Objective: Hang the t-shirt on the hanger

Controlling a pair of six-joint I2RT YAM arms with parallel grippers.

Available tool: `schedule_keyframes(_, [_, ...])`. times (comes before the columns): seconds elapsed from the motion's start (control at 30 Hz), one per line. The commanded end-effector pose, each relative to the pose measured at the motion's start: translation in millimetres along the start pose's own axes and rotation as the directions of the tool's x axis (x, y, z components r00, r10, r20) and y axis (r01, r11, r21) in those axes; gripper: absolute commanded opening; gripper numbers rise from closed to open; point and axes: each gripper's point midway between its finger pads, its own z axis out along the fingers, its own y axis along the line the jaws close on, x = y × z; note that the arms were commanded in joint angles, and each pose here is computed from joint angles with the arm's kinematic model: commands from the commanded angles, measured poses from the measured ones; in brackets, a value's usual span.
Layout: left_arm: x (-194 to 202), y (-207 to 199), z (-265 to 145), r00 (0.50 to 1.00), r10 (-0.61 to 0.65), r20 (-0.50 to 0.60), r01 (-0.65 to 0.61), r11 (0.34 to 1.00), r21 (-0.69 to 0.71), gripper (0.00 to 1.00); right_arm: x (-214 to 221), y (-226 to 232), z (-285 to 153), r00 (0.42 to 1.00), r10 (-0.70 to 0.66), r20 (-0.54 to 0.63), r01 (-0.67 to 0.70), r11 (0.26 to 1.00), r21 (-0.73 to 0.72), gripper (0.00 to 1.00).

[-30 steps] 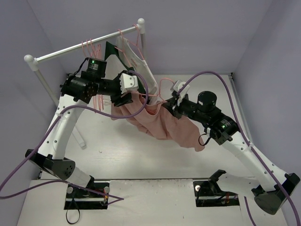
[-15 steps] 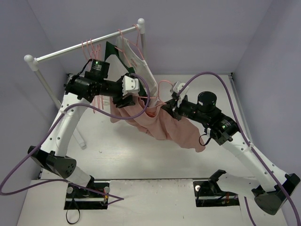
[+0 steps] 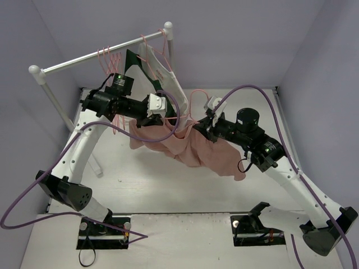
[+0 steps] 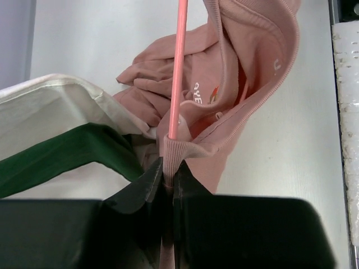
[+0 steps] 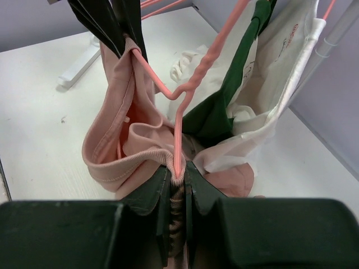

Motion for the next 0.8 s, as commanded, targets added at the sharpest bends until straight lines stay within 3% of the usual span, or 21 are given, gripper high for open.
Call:
schedule_keyframes(0.0, [-28.8,-8.6,-9.6,0.993,0.042,0.113,-0.044,0.999,0.015,0.00,-38.9,-3.6,-1.7,0.992,-0.038,0.118,0.037,0.999,0.009,0.00])
schedule_keyframes(0.17, [-40.0,-16.1,-29.4,0.982,0.027,0.188,-0.030,0.999,0.013,0.00,-25.1,-11.1,-8.8,0.996,-0.036,0.081,0.030,0.997,0.070,0.10])
schedule_keyframes(0.27, [-45.7,-20.5,-40.3,0.978,0.034,0.205,-0.033,0.999,-0.006,0.00,-10.2,-24.5,-18.3,0.999,-0.034,0.034,0.028,0.986,0.163,0.31])
schedule_keyframes(0.37, [-48.3,-25.6,-45.5,0.977,0.043,0.208,-0.040,0.999,-0.018,0.00,-1.8,-40.5,-30.7,0.999,-0.041,0.000,0.040,0.964,0.264,0.43])
schedule_keyframes(0.63, [-55.0,-28.3,-50.7,0.975,0.029,0.218,-0.025,0.999,-0.022,0.00,-16.3,-83.2,-76.1,0.997,-0.059,-0.047,0.074,0.849,0.523,0.57])
schedule_keyframes(0.77, [-84.8,-14.9,-59.7,0.955,-0.027,0.297,0.045,0.998,-0.054,0.00,-57.4,-96.1,-104.5,0.996,-0.088,0.013,0.062,0.791,0.609,0.59])
